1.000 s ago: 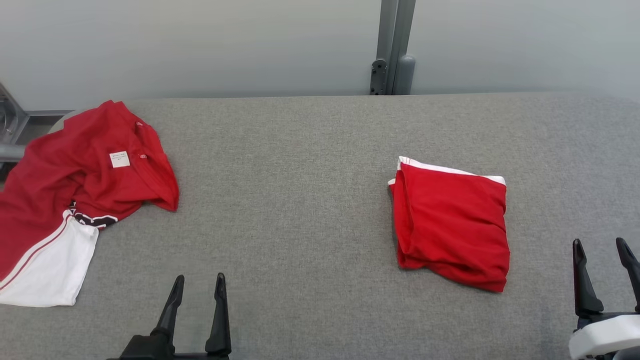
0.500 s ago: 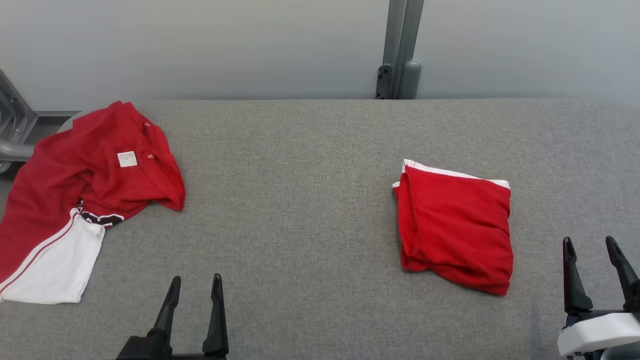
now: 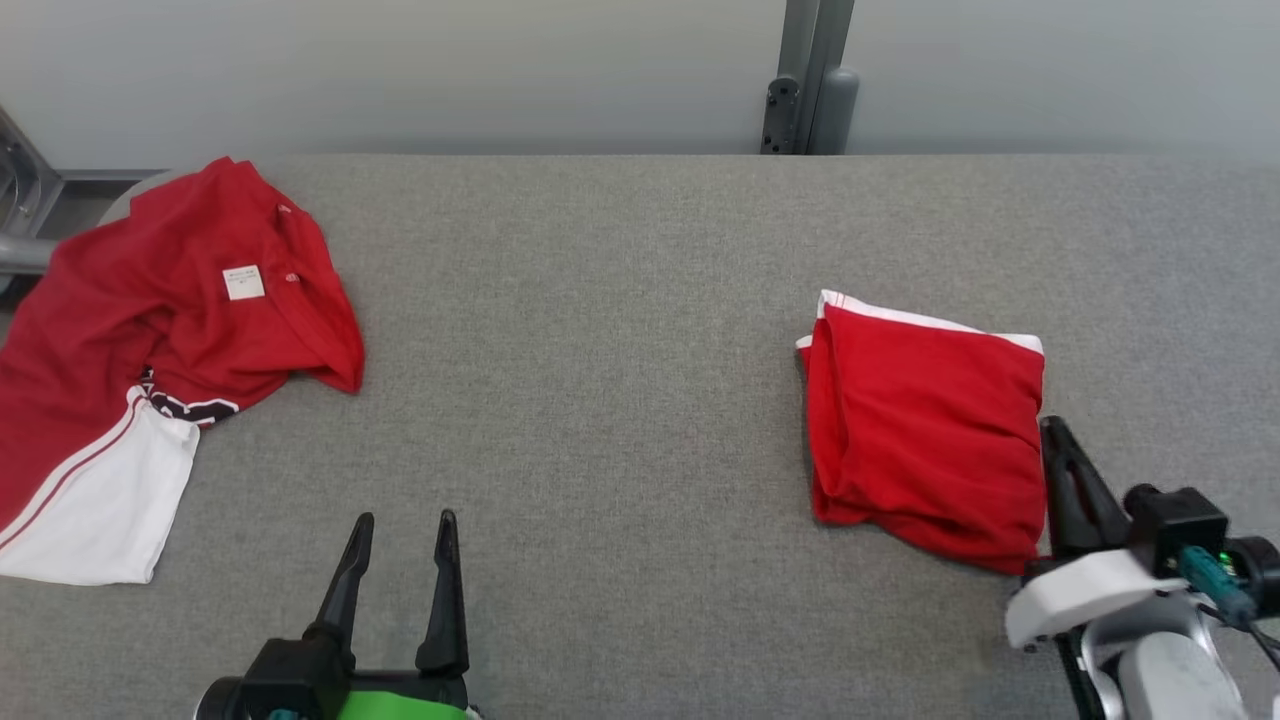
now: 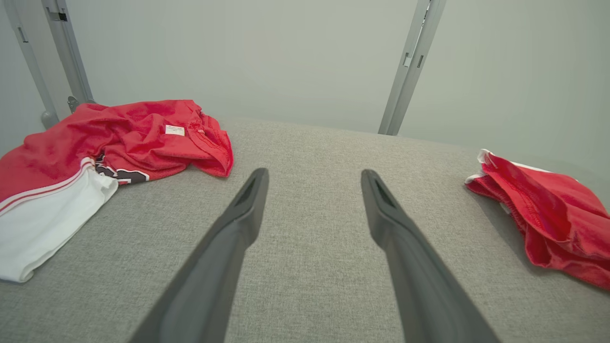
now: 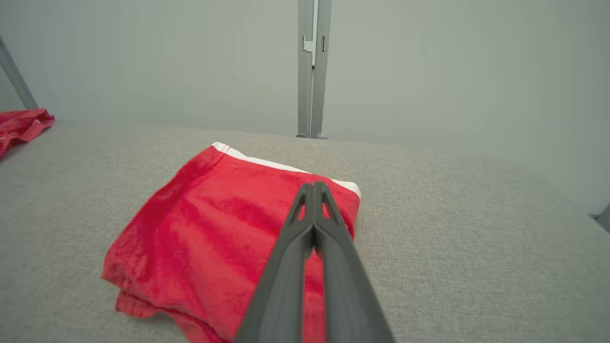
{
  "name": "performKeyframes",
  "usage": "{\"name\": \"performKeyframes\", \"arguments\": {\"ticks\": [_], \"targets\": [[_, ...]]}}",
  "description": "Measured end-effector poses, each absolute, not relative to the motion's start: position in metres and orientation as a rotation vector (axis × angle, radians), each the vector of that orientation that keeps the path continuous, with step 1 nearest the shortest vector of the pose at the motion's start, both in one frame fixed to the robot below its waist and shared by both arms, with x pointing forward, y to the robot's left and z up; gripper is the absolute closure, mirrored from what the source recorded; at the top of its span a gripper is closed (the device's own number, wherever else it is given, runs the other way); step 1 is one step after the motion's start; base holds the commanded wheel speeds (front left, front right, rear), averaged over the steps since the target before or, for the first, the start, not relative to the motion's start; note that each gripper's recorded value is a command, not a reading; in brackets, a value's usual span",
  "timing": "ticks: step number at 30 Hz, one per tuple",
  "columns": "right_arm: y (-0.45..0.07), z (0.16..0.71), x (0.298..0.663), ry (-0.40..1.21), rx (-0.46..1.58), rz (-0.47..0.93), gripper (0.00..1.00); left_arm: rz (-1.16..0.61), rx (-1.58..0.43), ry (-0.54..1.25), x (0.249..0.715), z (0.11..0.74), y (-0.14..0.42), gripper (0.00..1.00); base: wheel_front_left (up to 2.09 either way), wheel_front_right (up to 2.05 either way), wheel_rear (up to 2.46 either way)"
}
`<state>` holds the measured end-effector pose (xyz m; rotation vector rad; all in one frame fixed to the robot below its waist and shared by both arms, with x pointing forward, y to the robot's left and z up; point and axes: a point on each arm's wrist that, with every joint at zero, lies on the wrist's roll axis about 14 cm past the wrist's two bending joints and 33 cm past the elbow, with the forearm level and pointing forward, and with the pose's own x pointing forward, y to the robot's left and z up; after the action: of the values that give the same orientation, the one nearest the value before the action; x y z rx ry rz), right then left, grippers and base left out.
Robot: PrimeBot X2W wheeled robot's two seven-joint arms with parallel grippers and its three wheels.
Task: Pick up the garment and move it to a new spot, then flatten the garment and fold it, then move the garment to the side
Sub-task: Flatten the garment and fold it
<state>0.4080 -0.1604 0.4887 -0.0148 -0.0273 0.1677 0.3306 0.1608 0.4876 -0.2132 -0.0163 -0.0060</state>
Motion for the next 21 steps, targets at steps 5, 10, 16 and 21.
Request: {"name": "performKeyframes", "arguments": {"ticks": [5,10,16,21], "targets": [[-0.11,0.459,0.427,0.062,-0.044,0.289,1.0,-0.021,-0.215,0.01,0.34,0.48,0.156,0.0,0.0,0.0,0.0],[-0.085,0.443,0.434,0.109,-0.042,0.351,1.0,-0.005,-0.211,0.022,0.342,0.476,0.161,0.0,0.0,0.0,0.0],[-0.055,0.434,0.434,0.134,-0.059,0.444,1.0,0.016,-0.207,0.033,0.341,0.472,0.167,0.0,0.0,0.0,0.0],[-0.034,0.426,0.426,0.164,-0.043,0.509,1.0,0.019,-0.206,0.038,0.339,0.471,0.168,0.0,0.0,0.0,0.0]]}}
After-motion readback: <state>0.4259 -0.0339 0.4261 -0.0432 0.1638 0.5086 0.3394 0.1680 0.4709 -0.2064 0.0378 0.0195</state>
